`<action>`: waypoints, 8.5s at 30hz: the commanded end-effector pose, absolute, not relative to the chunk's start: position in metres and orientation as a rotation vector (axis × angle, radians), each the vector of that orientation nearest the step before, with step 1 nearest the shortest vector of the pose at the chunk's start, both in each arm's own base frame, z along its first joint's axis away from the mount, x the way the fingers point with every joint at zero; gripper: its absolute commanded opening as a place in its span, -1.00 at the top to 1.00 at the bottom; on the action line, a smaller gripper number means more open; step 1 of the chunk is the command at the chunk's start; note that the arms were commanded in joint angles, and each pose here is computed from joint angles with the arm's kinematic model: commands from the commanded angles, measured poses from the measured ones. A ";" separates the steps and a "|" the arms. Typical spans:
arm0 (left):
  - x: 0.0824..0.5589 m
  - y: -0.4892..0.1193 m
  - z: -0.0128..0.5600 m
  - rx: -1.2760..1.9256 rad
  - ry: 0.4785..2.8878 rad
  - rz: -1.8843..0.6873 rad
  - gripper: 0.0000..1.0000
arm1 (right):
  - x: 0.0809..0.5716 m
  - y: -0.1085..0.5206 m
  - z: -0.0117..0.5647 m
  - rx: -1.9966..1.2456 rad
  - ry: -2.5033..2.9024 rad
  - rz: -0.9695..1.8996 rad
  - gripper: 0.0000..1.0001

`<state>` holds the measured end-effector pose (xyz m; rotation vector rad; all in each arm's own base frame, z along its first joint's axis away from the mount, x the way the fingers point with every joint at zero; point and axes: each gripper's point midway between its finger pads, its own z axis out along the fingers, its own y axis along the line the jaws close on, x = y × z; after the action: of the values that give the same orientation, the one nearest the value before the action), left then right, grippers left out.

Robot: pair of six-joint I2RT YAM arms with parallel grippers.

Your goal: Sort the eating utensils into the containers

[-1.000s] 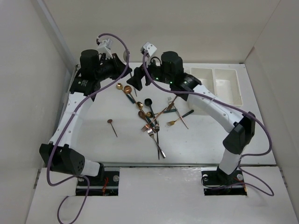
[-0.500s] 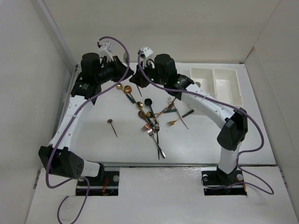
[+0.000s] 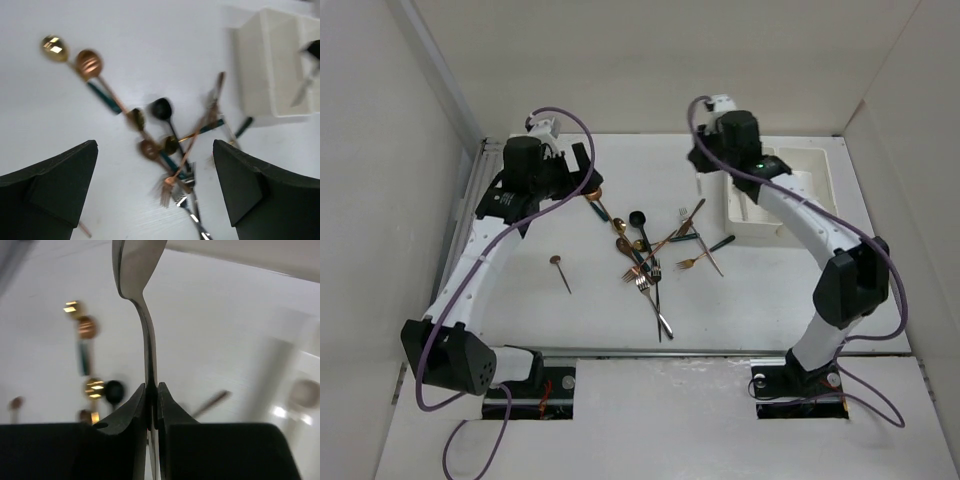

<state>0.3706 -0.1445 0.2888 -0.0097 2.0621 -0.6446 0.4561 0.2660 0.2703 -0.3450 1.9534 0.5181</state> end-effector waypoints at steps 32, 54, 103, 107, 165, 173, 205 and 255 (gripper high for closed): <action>0.282 -0.050 0.033 -0.495 2.857 -0.100 -0.34 | 0.488 0.029 0.153 0.019 2.359 -0.096 -0.43; 0.280 -0.048 -0.001 -0.548 2.916 -0.104 1.00 | 0.454 0.024 0.278 0.047 2.081 -0.059 -0.46; 0.344 -0.205 0.368 0.240 1.867 -0.936 -0.98 | 0.395 0.365 0.367 -0.533 1.665 1.005 1.00; 0.356 -0.180 0.338 0.160 1.959 -0.743 -0.98 | 0.447 0.256 0.303 -0.316 1.888 0.717 1.00; 0.353 -0.038 0.210 -0.210 2.167 -0.127 -0.98 | 0.217 0.347 0.024 -1.144 2.523 0.241 0.26; 0.350 -0.038 0.212 -0.209 2.158 -0.129 -0.98 | 0.198 0.324 0.003 -1.145 2.637 0.193 0.18; 0.347 -0.020 0.213 -0.243 2.125 -0.034 -0.98 | 0.433 0.226 0.281 -0.547 2.020 0.301 1.00; 0.343 -0.008 0.217 -0.244 2.097 -0.014 -0.98 | 0.347 0.375 0.111 -1.248 2.155 0.383 0.22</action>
<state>0.3416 -0.0084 0.2036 -0.2539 2.1475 -0.0012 0.3249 0.3517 0.0772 -1.3311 2.2440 0.3178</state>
